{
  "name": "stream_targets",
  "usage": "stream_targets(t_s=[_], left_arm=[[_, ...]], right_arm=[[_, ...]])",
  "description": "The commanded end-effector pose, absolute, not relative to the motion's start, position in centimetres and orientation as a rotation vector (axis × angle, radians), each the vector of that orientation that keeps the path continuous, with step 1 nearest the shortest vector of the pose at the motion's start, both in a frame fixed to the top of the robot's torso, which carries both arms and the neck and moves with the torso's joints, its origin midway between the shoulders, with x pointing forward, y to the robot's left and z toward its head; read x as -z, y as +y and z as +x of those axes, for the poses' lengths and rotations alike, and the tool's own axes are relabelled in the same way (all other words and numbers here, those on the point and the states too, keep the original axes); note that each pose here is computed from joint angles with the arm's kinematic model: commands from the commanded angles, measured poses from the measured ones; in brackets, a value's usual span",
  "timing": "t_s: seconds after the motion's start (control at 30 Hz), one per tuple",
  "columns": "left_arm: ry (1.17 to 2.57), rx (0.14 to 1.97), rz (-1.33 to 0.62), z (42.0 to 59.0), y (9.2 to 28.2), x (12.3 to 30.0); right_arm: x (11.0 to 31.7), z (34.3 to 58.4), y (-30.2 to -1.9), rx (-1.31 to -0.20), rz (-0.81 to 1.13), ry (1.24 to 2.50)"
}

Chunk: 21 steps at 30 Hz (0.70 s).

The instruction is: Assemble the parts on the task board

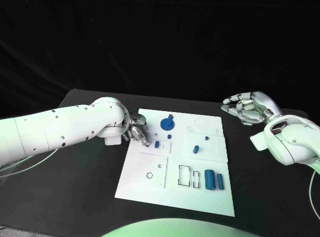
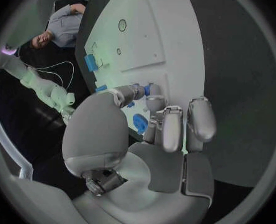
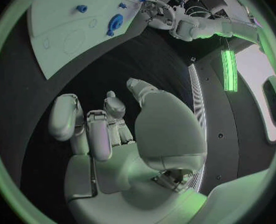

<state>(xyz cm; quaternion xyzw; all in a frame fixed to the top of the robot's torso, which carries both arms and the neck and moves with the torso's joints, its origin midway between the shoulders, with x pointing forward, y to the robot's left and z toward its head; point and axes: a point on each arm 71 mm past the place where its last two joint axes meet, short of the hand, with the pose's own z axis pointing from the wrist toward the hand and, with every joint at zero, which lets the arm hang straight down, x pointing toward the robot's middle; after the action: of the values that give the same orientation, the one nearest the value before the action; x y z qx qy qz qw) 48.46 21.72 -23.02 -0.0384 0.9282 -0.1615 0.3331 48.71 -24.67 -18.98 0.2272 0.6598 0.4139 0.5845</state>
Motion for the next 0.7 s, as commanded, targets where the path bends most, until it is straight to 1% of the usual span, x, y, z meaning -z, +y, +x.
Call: stream_targets(t_s=[0.03,0.43,0.7], left_arm=[[2.419,0.423,-0.112,48.39,21.72,23.27],[2.428,0.487,-0.192,48.31,22.02,23.01],[2.46,0.487,-0.203,48.26,22.38,23.01]], right_arm=[[19.0,48.65,-24.51,-0.974,0.52,1.544],[19.02,48.66,-24.54,-0.973,0.521,1.545],[19.04,48.68,-24.55,-0.972,0.521,1.546]])
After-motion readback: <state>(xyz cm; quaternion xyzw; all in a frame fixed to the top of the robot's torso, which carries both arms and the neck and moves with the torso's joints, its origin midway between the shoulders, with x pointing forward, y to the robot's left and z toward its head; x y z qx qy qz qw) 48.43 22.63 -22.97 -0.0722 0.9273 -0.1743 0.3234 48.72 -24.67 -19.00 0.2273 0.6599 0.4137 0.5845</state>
